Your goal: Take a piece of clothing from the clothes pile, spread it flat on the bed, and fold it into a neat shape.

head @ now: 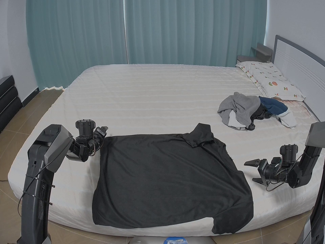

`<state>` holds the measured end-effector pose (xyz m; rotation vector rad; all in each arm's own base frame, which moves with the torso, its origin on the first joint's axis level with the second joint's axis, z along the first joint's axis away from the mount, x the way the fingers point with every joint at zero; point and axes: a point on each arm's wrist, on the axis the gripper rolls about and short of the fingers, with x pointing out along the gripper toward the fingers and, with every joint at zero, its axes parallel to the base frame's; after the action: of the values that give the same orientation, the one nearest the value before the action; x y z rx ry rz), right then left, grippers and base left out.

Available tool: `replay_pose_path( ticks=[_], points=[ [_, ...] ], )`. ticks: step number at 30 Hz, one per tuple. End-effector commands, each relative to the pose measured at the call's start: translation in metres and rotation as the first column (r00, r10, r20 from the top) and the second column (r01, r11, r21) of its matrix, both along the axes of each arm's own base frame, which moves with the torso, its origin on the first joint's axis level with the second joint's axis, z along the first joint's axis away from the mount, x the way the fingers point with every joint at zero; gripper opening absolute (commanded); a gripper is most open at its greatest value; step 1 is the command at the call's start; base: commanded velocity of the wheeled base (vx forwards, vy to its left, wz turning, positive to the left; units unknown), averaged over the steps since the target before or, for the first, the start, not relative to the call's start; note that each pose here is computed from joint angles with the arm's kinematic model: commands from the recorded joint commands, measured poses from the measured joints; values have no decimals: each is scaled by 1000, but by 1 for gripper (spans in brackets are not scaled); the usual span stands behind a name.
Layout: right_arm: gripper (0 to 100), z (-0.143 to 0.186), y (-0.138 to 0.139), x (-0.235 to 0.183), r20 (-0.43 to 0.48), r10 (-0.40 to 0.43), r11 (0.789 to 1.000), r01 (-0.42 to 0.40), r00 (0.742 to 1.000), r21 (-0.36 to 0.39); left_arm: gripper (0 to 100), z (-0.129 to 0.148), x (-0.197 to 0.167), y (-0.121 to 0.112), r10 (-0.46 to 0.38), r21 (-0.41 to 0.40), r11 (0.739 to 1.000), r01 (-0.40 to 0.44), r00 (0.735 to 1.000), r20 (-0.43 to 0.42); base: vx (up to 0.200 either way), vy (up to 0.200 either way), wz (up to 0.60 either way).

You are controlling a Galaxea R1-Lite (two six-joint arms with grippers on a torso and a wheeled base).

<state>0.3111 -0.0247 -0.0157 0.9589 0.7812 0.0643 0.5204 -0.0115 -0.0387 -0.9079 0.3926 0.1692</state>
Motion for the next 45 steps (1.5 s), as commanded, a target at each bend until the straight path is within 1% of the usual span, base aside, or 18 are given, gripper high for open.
replay_pose_path(
  ticks=[1, 9, 10, 15, 19, 27, 28, 36, 38, 40, 44, 45],
  points=[
    [100, 0, 0, 0, 0, 1, 1000, -1, 1000, 0, 0, -2, -1, -2, -16, -3, 1000, 16, 1000, -27, 0, 0, 0],
    [100, 0, 0, 0, 0, 1, 1000, -1, 1000, 0, 0, 6, 4, 3, 29, 14, 999, -29, 999, 14, 0, 0, 0],
    [100, 0, 0, 0, 0, 1, 1000, -1, 1000, 0, 0, 10, 7, 3, 58, 24, 998, -60, 997, 54, 0, 0, 0],
    [100, 0, 0, 0, 0, 1, 1000, -1, 1000, 0, 0, 7, 10, 3, 89, 33, 995, -95, 985, 145, 0, 0, 0],
    [100, 0, 0, 0, 0, 1, 1000, -1, 1000, 0, 0, 7, 10, 2, 89, 33, 995, -95, 984, 157, 0, 0, 0],
    [100, 0, 0, 0, 0, 1, 1000, -1, 1000, 0, 0, 6, 11, 2, 82, 47, 995, -90, 984, 156, 0, 0, 0],
    [100, 0, 0, 0, 0, 1, 1000, -1, 1000, 0, 100, 5, 11, 1, 76, 56, 995, -86, 985, 154, 0, 0, 0],
    [100, 0, 0, 0, 0, 1, 1000, -1, 1000, 0, 100, 4, 10, 1, 80, 59, 994, -90, 985, 151, 0, 0, 0],
    [100, 0, 0, 0, 0, 1, 1000, -1, 1000, 0, 100, 5, 9, 1, 95, 64, 992, -106, 984, 147, 0, 0, 0],
    [100, 0, 0, 0, 1, 1, 1000, -1, 1000, 0, 100, 6, 5, 2, 130, 70, 988, -140, 982, 134, 0, 0, 0],
    [100, 1, 0, 2, 6, -2, 1000, 2, 1000, 3, 100, 24, -11, 4, 151, 46, 987, -157, 983, 107, 0, 0, 0],
    [100, 1, 0, 4, 9, -4, 1000, 4, 1000, 4, 100, 35, -24, 3, 165, 2, 986, -165, 983, 85, 0, 0, 0]
  ],
)
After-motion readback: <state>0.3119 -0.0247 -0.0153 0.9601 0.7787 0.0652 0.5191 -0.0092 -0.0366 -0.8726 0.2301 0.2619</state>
